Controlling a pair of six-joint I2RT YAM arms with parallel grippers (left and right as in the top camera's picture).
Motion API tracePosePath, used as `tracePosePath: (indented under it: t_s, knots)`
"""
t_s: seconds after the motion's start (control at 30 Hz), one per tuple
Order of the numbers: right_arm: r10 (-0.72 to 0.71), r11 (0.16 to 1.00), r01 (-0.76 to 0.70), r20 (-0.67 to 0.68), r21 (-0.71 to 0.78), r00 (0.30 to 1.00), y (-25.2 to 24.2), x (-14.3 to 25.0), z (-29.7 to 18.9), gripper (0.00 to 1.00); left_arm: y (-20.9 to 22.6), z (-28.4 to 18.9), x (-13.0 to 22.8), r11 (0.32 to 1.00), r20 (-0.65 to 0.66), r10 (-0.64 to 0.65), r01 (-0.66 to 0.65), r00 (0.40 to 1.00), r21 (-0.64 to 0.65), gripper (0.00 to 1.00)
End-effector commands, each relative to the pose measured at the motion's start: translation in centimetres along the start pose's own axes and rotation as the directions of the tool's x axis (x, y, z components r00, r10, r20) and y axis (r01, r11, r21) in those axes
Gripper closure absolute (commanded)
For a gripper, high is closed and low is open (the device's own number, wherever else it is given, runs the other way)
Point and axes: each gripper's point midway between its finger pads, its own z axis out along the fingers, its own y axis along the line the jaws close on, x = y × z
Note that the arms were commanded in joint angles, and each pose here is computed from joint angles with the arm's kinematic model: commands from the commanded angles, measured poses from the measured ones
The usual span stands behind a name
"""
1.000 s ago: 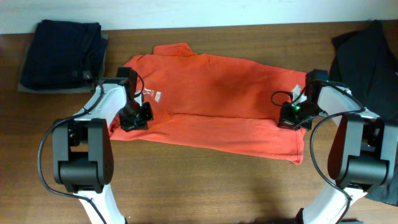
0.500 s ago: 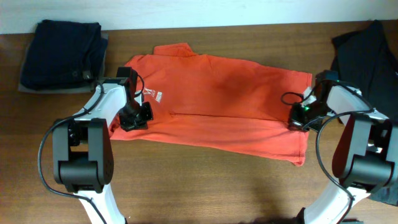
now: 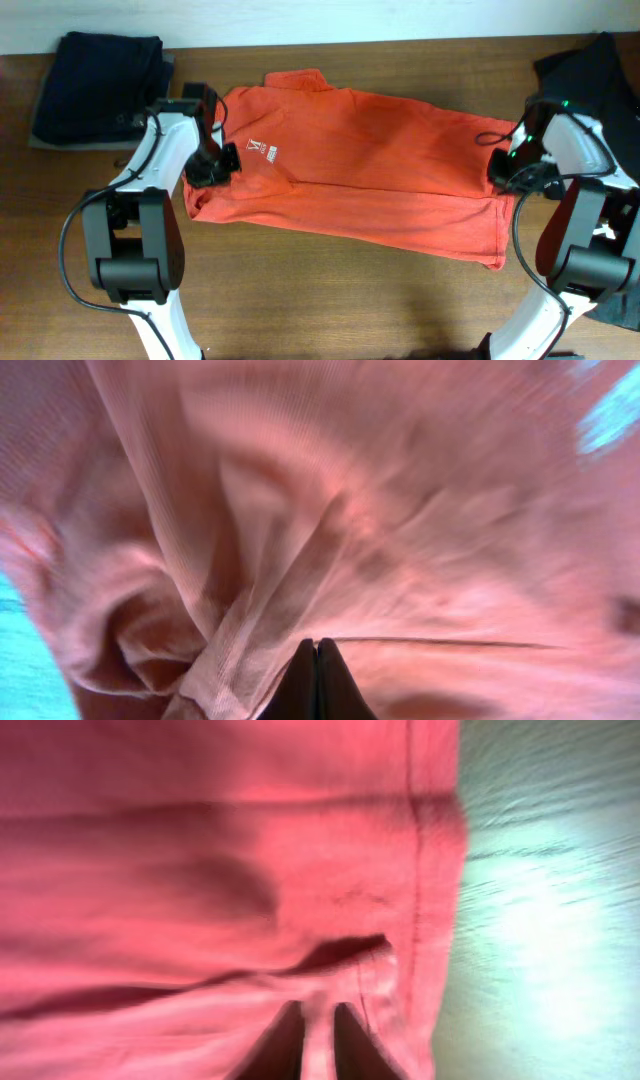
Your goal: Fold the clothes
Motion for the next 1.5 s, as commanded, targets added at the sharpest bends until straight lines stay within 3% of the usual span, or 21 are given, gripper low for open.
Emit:
tracePosePath:
  t_s: [0.0,0.03,0.07,0.1,0.13,0.17,0.2,0.27,0.5,0.83,1.0,1.47]
  knots:
    - [0.009,1.0,-0.009,0.101,-0.003,0.995,0.2,-2.9,-4.1,0.53,-1.9,-3.8,-3.5,0.999,0.129,0.016,-0.02,0.992,0.027,0.99]
    - [0.008,1.0,-0.006,0.117,-0.017,0.993,0.5,-3.3,-4.8,0.39,-2.6,-4.7,-4.2,0.999,0.16,0.025,-0.031,0.987,0.041,0.97]
    - [0.006,0.999,0.0,0.145,-0.041,0.989,1.0,-4.0,-6.0,0.28,-3.5,-5.6,-4.9,0.997,0.19,0.034,-0.046,0.981,0.06,0.89]
    - [0.005,0.998,0.005,0.172,-0.059,0.985,1.4,-4.6,-6.9,0.17,-4.6,-6.5,-5.6,0.993,0.223,0.045,-0.067,0.974,0.093,0.7]
    - [0.003,0.996,0.015,0.212,-0.084,0.977,2.0,-5.5,-8.2,0.09,-6.4,-7.7,-6.4,0.983,0.266,0.064,-0.107,0.962,0.149,0.21]
    - [0.003,0.995,0.021,0.231,-0.098,0.973,2.3,-5.9,-8.9,0.01,-7.5,-8.5,-6.9,0.973,0.295,0.084,-0.142,0.952,0.183,0.06]
    - [0.001,0.993,0.029,0.254,-0.117,0.967,2.7,-6.4,-9.7,0.01,-8.8,-9.3,-7.5,0.956,0.333,0.117,-0.198,0.936,0.219,0.04]
    - [-0.003,0.983,0.065,0.341,-0.173,0.94,4.0,-8.2,-12.1,0.01,-12.4,-11.9,-9.4,0.894,0.471,0.177,-0.342,0.864,0.29,0.04]
    - [-0.012,0.97,0.117,0.443,-0.212,0.896,5.3,-10.7,-13.3,0.01,-15.6,-15.0,-14.7,0.849,0.697,0.151,-0.453,0.701,0.271,0.04]
    - [-0.152,0.955,0.229,0.35,-0.19,0.924,8.1,-8.0,-10.7,0.01,-17.3,-9.6,-21.4,0.826,0.805,0.263,-0.555,0.533,0.098,0.01]
    - [-0.183,0.949,0.252,0.32,-0.189,0.929,9.5,-6.9,-10.2,0.01,-15.7,-5.7,-23.3,0.858,0.788,0.342,-0.512,0.512,-0.04,0.01]
    - [-0.21,0.944,0.272,0.294,-0.188,0.932,10.5,-6.0,-9.9,0.01,-14.9,1.8,-23.2,0.842,0.722,0.408,-0.537,0.559,-0.06,0.1]
